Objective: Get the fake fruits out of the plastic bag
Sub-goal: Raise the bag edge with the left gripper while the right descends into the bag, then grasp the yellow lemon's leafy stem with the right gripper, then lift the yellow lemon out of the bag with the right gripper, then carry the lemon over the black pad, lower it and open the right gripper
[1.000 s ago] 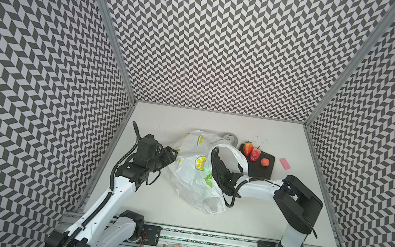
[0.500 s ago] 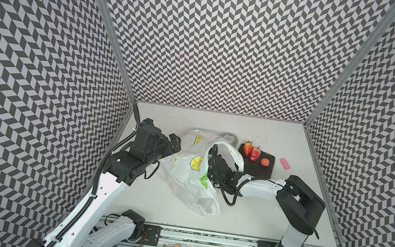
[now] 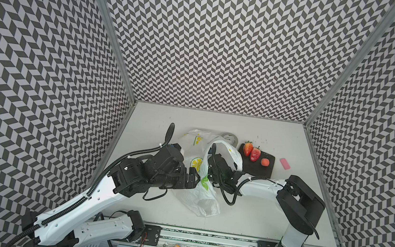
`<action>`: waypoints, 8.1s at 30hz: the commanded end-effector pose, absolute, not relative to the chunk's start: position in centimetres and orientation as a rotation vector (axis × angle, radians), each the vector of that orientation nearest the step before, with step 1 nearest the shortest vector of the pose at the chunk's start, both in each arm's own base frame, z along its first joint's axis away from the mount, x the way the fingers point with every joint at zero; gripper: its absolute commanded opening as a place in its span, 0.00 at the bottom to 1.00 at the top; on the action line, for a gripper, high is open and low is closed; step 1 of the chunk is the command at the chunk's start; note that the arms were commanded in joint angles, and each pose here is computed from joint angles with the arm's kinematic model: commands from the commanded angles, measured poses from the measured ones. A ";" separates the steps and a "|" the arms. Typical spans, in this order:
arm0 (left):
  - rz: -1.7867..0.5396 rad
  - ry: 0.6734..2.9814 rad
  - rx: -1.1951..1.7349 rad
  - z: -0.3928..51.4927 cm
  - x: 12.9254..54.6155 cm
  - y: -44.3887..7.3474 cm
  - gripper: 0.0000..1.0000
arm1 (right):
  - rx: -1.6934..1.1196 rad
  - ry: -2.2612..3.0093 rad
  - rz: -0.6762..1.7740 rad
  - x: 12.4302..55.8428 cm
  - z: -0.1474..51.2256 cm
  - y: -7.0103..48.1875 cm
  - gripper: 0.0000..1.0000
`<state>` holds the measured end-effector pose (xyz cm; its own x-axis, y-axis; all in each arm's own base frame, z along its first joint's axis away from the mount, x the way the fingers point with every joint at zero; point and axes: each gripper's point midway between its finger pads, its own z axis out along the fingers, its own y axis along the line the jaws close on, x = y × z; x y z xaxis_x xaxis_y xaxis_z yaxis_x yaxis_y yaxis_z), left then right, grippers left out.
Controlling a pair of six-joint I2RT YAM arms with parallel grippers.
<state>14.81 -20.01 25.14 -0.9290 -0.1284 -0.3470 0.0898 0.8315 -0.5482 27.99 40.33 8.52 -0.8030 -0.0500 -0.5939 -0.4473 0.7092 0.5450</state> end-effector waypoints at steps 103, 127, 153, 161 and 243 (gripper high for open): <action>-0.413 2.712 -0.288 15.4 14.9 -14.0 0.00 | 0.444 2.416 1.285 32.1 9.2 43.9 0.08; -0.396 2.654 -0.347 15.3 16.1 -13.3 0.00 | -0.211 2.375 0.945 27.6 10.8 37.4 0.00; -0.414 2.575 -0.370 16.8 18.4 -13.9 0.00 | -0.996 1.975 1.022 18.1 16.3 35.4 0.00; -0.432 2.579 -0.353 16.7 19.0 -14.6 0.00 | -1.129 1.816 1.001 13.7 19.5 32.2 0.00; -0.398 2.553 -0.343 17.5 19.2 -13.2 0.00 | -0.339 2.276 -0.066 41.1 12.9 17.4 0.48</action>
<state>19.10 -13.99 16.88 -0.8414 -0.3208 -0.4349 -0.1609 0.9169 -0.3651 40.26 17.08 9.77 -0.6826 -0.3153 -0.6593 -0.2490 0.9485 -0.1958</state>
